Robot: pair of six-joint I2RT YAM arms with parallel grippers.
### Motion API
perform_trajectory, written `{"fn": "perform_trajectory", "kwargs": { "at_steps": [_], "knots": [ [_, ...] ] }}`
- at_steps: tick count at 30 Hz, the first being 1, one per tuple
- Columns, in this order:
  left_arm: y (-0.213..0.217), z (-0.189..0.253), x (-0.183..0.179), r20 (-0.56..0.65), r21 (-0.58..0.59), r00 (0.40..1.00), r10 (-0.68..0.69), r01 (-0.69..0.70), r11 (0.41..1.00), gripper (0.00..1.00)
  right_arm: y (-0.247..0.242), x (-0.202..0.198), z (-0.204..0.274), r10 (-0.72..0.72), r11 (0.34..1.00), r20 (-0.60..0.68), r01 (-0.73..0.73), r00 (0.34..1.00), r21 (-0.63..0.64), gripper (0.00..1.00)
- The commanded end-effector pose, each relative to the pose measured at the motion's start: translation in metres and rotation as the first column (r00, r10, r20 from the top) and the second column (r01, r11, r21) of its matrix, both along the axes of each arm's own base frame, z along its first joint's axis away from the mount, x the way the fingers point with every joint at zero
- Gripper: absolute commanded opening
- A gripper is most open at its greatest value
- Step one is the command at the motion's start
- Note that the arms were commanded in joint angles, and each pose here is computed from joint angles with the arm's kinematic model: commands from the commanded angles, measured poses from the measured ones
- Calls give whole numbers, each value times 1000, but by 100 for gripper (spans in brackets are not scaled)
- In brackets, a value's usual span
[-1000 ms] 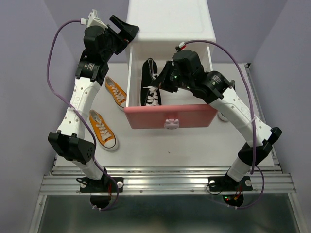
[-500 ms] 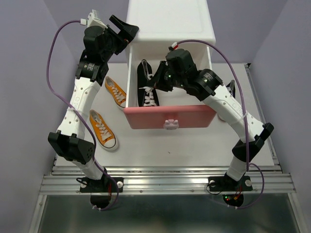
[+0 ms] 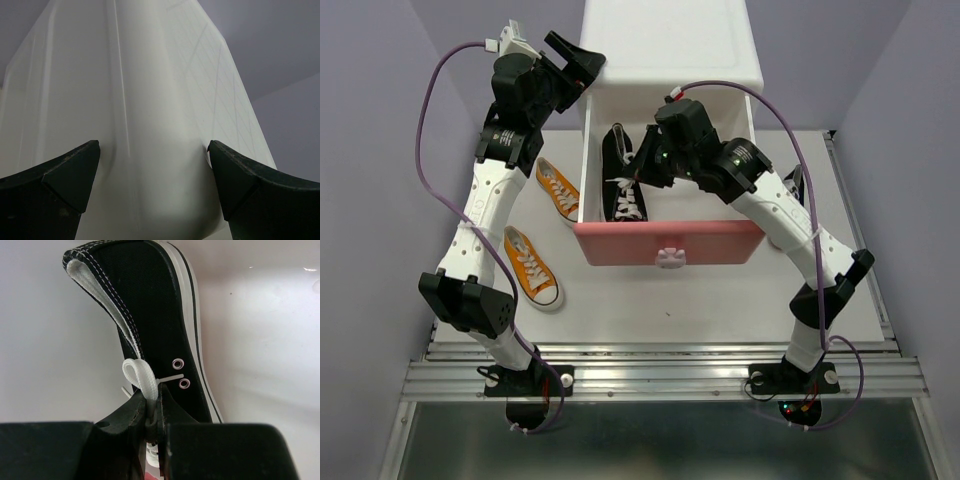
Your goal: Place and organize the shoes in the shoe cabinet
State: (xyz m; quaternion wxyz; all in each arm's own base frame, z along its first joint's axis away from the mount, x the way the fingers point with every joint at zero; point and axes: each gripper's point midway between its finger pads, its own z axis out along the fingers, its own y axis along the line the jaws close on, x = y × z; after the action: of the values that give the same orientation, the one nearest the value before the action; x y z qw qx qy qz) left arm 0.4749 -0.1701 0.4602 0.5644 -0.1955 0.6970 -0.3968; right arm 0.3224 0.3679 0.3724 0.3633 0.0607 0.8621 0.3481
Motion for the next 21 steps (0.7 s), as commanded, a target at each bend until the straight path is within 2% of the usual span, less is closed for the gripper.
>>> {"fn": "perform_trajectory", "kwargs": {
  "at_steps": [1,7,11,16,21],
  "knots": [
    [10,-173,-14,-493,203,869,47,63,977,99,-5,7,23,-68,998,59,66,996,20,1],
    [10,-174,-13,-493,199,869,49,58,978,99,-20,11,37,-122,992,107,121,987,17,1],
    [8,-175,-11,-494,194,868,46,58,979,99,-8,9,30,-74,997,90,72,993,18,1],
    [7,-177,-10,-497,194,867,45,60,979,99,5,12,33,-12,1000,134,9,991,25,1],
    [8,-177,-9,-498,194,866,47,59,979,99,15,12,22,21,999,101,-24,995,22,1]
  ]
}}
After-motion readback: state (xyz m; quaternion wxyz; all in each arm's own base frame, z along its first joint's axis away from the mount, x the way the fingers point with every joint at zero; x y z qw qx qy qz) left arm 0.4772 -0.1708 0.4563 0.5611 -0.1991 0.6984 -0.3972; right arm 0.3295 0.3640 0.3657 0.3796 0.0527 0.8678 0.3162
